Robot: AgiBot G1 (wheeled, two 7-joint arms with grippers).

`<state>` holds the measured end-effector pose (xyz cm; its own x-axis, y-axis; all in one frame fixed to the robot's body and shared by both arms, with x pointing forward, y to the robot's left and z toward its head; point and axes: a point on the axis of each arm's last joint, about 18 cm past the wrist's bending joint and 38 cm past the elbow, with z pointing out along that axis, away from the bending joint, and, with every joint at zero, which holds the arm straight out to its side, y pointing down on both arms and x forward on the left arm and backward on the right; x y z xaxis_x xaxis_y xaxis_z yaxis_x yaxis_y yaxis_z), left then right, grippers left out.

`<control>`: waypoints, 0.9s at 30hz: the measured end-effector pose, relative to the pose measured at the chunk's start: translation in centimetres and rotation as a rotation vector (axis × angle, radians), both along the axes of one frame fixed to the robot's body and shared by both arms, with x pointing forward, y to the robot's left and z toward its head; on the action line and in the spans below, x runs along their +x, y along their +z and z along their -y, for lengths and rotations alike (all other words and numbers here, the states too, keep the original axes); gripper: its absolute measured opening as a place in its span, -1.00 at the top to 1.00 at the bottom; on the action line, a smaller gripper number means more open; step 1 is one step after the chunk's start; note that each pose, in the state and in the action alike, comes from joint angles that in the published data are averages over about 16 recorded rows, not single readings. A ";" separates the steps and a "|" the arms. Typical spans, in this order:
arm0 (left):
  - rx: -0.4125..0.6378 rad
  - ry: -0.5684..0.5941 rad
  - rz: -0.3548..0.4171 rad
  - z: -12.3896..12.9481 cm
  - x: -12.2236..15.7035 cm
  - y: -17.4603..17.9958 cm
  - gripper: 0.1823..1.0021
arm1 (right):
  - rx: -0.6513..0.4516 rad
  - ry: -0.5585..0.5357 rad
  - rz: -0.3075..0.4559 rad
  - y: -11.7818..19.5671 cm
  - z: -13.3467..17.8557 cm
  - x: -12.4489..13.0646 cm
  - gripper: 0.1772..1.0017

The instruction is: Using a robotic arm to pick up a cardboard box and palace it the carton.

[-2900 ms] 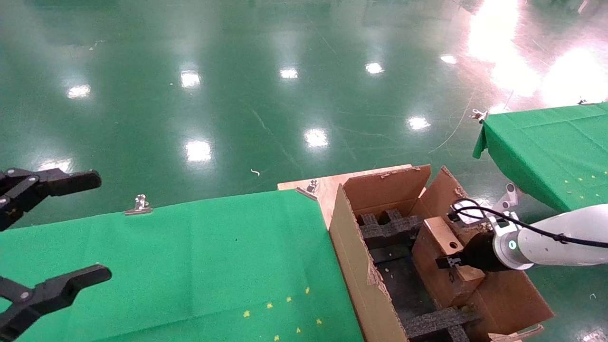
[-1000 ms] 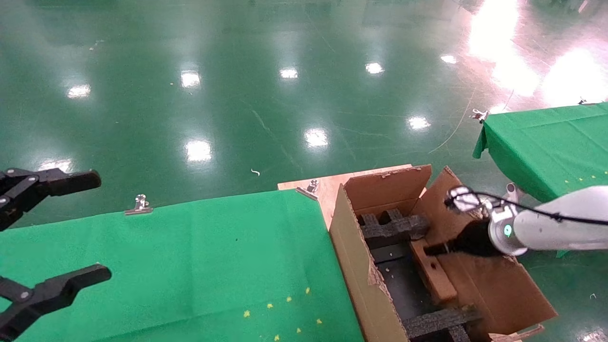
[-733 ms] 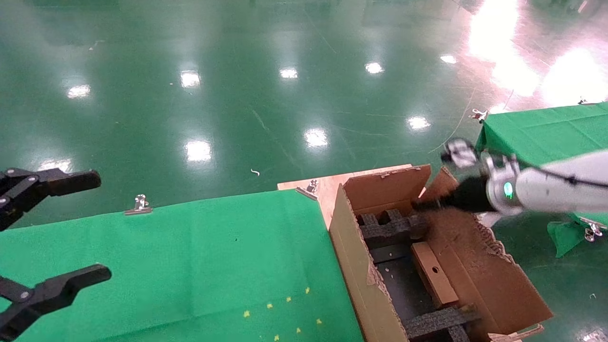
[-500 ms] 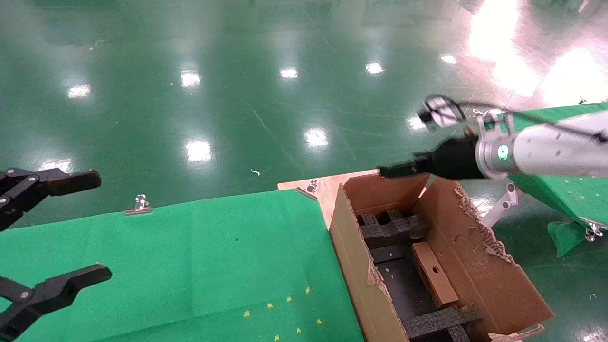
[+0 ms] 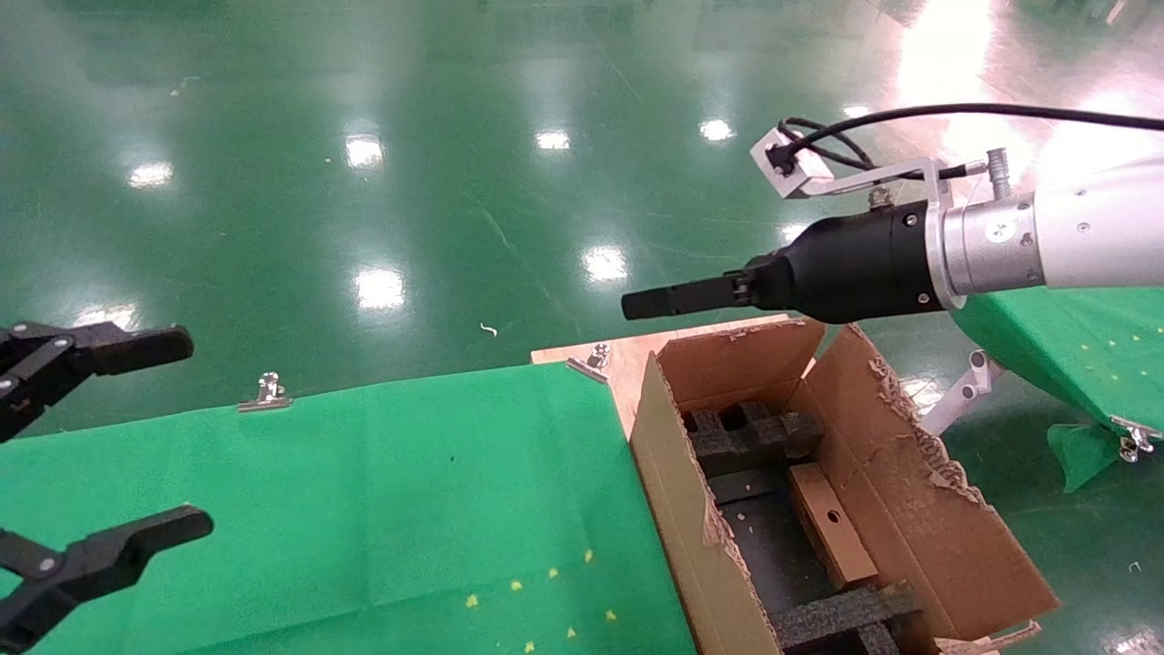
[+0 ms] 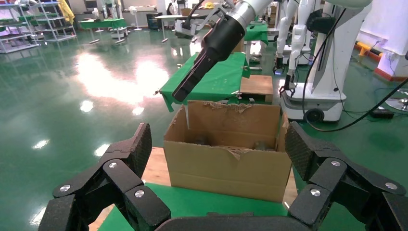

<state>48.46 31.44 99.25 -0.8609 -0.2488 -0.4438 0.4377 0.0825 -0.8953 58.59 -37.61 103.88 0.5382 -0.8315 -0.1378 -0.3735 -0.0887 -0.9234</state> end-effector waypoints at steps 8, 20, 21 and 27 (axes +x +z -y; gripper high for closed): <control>0.000 0.000 0.000 0.0 0.0 0.0 -1.00 | -0.007 0.029 0.009 -0.4 -0.4 -0.1 -1.00; 0.000 0.000 0.000 0.0 0.0 0.0 -1.00 | -0.036 0.200 0.078 -1.6 -2.8 -1.2 -1.00; 0.000 0.000 0.000 0.0 0.0 0.0 -1.00 | -0.038 0.218 0.086 -1.7 -3.0 -1.3 -1.00; 0.000 0.000 0.000 0.0 0.0 0.0 -1.00 | -0.048 0.318 0.141 -2.3 -4.2 -2.3 -1.00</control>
